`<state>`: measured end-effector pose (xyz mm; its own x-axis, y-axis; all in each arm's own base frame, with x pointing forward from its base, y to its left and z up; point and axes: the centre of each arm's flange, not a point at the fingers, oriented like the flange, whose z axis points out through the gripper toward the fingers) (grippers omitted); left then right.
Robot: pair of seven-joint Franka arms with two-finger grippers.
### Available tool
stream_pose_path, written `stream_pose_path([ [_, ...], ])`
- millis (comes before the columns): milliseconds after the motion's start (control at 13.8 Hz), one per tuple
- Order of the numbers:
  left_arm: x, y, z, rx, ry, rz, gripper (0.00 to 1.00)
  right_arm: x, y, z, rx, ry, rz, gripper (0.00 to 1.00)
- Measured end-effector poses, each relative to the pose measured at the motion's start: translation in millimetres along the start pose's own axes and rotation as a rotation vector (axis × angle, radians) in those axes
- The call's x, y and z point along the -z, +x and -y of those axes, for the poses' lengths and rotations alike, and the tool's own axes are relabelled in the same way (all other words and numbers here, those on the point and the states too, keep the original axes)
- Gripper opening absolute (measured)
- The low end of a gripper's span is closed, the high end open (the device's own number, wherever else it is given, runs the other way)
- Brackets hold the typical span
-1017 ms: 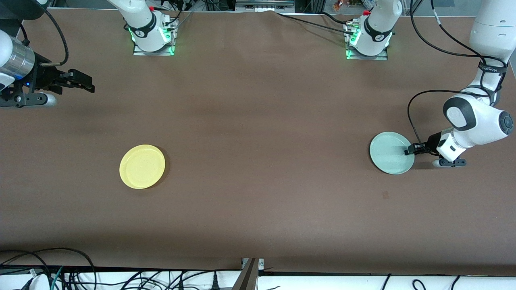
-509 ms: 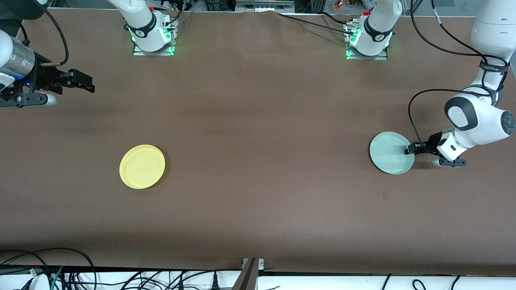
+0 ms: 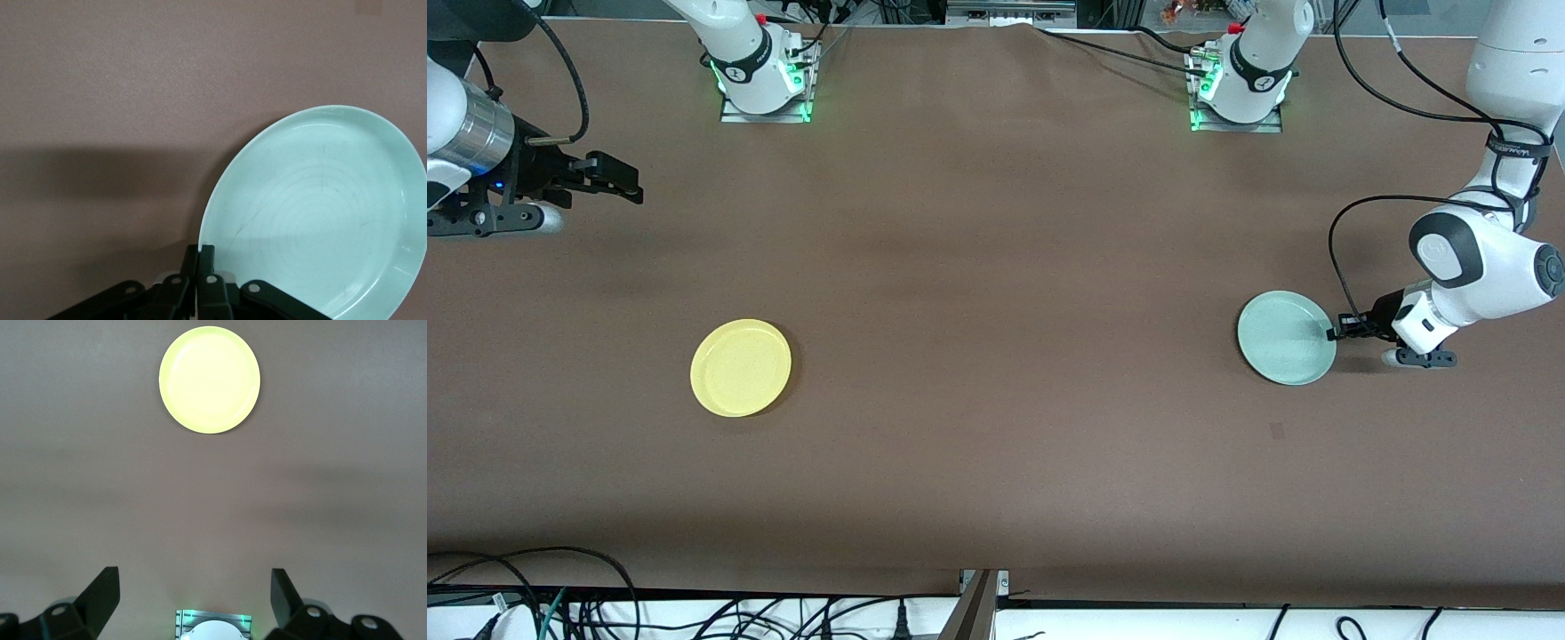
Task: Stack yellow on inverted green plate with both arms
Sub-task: 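Lift and flip the green plate with the left gripper toward the yellow plate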
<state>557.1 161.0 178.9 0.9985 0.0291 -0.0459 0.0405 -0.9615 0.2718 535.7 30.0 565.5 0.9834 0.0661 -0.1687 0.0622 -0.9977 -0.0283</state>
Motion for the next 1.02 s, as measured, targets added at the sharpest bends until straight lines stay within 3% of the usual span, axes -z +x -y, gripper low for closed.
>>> stream_pose_path([
  [291, 13.3, 17.1, -13.7, -0.053, 0.005, -0.035, 0.02, 0.0, 0.0, 0.3, 0.000, 0.000, 0.000, 1.00],
  [654, 65.9, 78.9, -134.2, -0.287, 0.046, -0.136, 0.02, 0.1, 0.0, 2.8, 0.005, -0.001, 0.000, 1.00],
  [872, 79.6, 99.6, -230.6, -0.454, 0.184, -0.147, 0.02, 0.0, 0.1, 3.1, 0.006, -0.001, 0.000, 1.00],
  [1017, 92.2, 106.5, -299.2, -0.552, 0.350, -0.181, 0.02, 0.1, 0.0, 3.3, 0.006, -0.001, 0.000, 1.00],
])
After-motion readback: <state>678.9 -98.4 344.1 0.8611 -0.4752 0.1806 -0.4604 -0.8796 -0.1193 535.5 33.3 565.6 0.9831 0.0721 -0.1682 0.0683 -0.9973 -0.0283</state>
